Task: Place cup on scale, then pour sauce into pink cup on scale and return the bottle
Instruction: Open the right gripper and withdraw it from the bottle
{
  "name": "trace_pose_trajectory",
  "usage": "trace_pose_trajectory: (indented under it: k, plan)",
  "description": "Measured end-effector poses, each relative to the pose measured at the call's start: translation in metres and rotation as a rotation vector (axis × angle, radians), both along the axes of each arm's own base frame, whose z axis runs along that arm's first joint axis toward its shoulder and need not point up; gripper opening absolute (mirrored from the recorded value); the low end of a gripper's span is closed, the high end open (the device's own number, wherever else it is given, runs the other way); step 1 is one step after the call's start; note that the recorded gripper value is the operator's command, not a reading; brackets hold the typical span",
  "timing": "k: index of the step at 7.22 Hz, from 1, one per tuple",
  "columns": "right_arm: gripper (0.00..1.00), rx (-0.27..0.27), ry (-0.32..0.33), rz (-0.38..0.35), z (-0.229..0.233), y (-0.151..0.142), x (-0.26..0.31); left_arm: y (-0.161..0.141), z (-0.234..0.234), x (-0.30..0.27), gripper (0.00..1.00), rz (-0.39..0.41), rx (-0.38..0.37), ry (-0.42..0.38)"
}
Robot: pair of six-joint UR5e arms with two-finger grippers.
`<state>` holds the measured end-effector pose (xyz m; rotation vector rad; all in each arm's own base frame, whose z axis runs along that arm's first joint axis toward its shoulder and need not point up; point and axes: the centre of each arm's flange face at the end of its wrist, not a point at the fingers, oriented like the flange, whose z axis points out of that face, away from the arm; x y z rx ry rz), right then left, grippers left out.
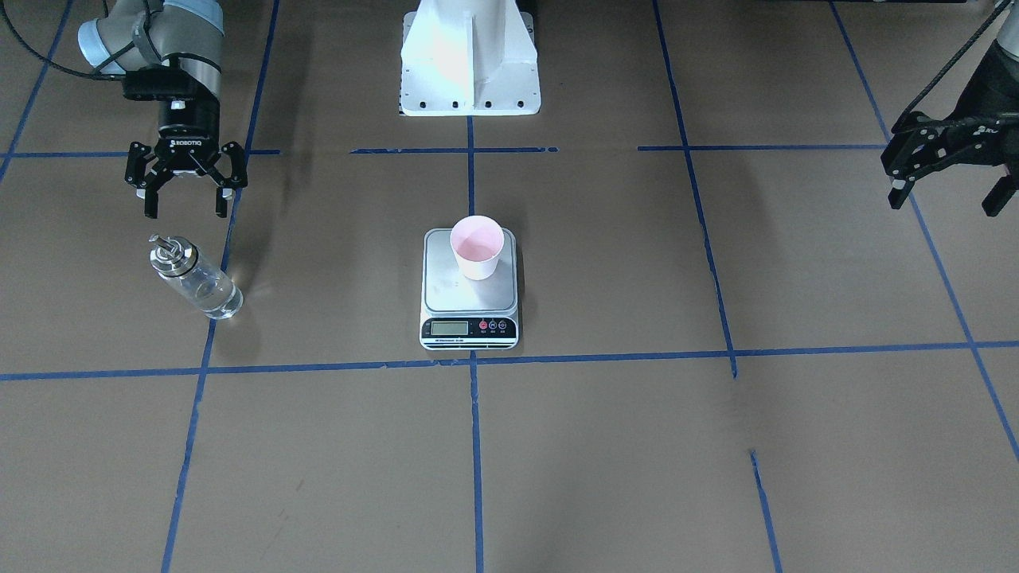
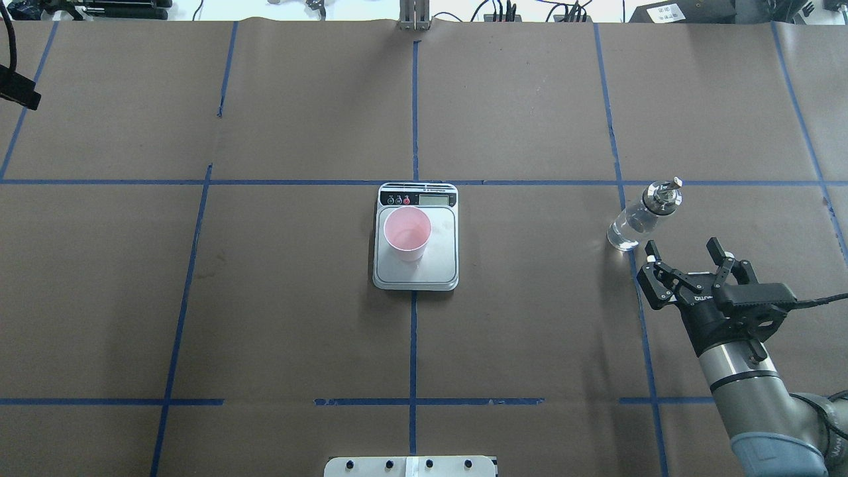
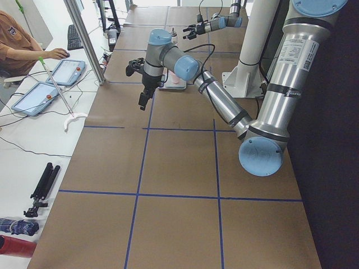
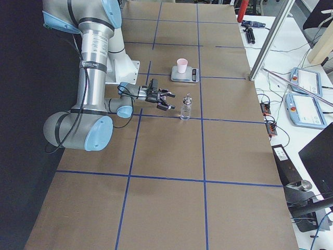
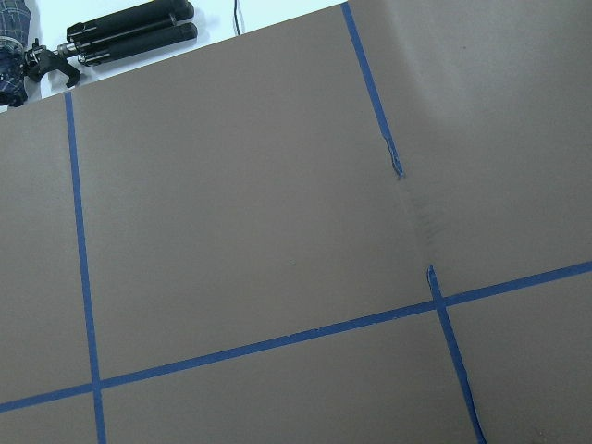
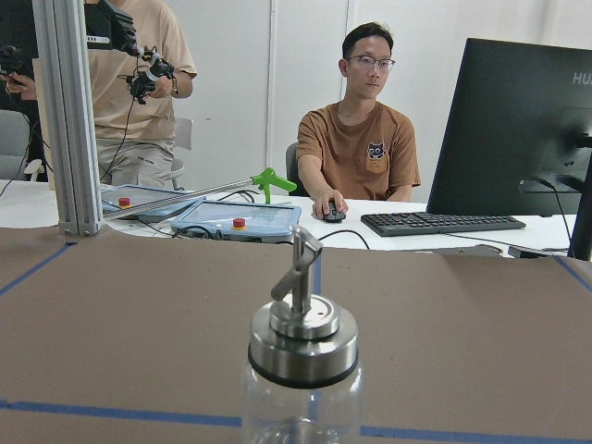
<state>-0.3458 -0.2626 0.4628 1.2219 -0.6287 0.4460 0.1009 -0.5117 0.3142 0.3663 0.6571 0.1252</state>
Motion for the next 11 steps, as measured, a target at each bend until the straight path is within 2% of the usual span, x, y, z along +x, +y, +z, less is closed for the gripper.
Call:
trace_pose_trajectory:
  k: [3,5,8,11]
  plan:
    - [1.00,-0.002,-0.041,-0.009,-0.032,0.003,0.039,0.000,0.000,0.000,1.00,0.000,0.000,0.000]
    - [1.00,-0.026,-0.055,-0.017,-0.051,-0.008,0.067,0.000,-0.001,0.001,1.00,0.001,0.001,0.001]
    - [1.00,-0.107,0.017,-0.039,-0.057,-0.059,0.124,-0.003,-0.011,0.002,1.00,0.001,-0.002,-0.001]
    - [1.00,-0.203,0.077,-0.107,-0.048,-0.110,0.198,-0.004,-0.016,0.002,1.00,0.002,0.000,0.001]
